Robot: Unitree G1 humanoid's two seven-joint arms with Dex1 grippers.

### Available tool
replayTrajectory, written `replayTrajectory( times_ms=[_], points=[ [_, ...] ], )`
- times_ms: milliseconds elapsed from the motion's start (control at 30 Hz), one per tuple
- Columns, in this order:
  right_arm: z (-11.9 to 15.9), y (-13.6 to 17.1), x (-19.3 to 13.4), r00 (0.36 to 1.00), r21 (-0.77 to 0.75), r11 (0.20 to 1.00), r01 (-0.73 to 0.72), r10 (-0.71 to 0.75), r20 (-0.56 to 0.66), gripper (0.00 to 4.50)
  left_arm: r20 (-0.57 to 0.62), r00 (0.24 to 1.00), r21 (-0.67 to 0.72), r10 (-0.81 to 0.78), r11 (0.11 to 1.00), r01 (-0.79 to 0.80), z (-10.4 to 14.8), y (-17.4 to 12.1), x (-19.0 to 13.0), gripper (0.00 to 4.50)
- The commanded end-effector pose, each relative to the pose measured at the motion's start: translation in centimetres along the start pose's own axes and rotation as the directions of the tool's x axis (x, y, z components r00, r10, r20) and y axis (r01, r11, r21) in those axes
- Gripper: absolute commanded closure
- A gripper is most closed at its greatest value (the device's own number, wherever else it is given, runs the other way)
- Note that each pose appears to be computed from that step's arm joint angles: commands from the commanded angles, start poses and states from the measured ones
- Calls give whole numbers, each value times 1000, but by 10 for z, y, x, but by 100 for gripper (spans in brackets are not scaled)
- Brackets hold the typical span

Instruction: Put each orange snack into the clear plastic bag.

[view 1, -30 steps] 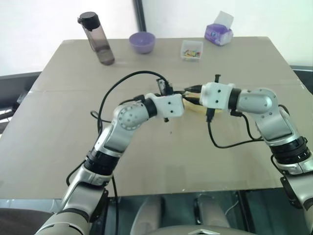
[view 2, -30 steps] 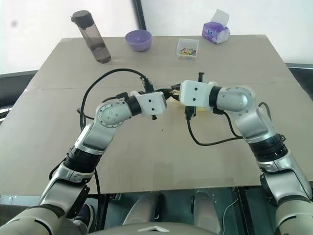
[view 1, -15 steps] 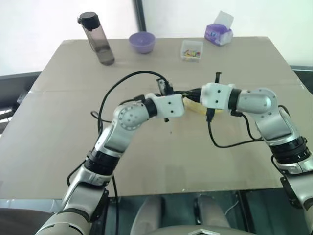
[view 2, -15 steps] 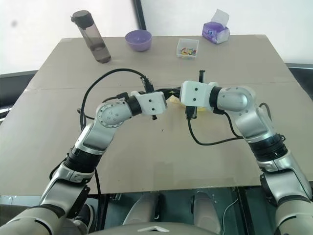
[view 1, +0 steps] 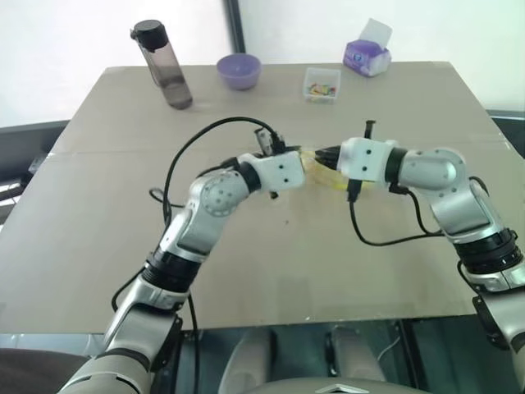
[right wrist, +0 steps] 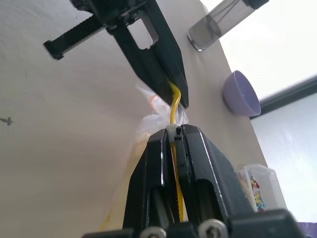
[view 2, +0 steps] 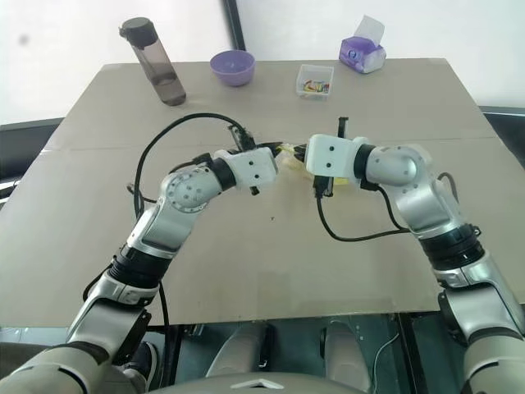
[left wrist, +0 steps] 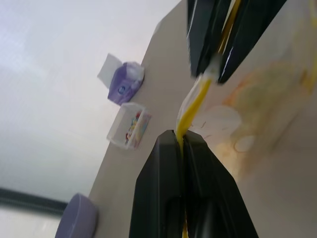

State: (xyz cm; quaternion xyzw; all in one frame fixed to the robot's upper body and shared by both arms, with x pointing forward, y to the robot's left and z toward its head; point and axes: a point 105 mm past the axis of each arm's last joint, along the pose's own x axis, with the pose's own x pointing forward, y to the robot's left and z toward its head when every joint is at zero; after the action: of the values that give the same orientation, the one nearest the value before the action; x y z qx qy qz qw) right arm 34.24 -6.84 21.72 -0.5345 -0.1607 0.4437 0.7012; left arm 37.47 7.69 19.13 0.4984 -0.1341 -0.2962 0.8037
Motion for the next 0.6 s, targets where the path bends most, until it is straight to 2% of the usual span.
replayTrajectory(
  times_ms=[33,267,600],
  points=[
    [-5,-12,-14,998,-24,999,47,-48,-36,442,-203,976,-25,78,996,-85,-44,19,-14,450],
    [-24,-11,-28,989,12,998,64,-62,-135,442,-274,957,-26,97,994,-108,-56,21,-21,450],
    [-47,-9,-55,964,33,997,71,-60,-260,442,-273,957,-27,96,994,-107,-54,21,-18,450]
  ],
)
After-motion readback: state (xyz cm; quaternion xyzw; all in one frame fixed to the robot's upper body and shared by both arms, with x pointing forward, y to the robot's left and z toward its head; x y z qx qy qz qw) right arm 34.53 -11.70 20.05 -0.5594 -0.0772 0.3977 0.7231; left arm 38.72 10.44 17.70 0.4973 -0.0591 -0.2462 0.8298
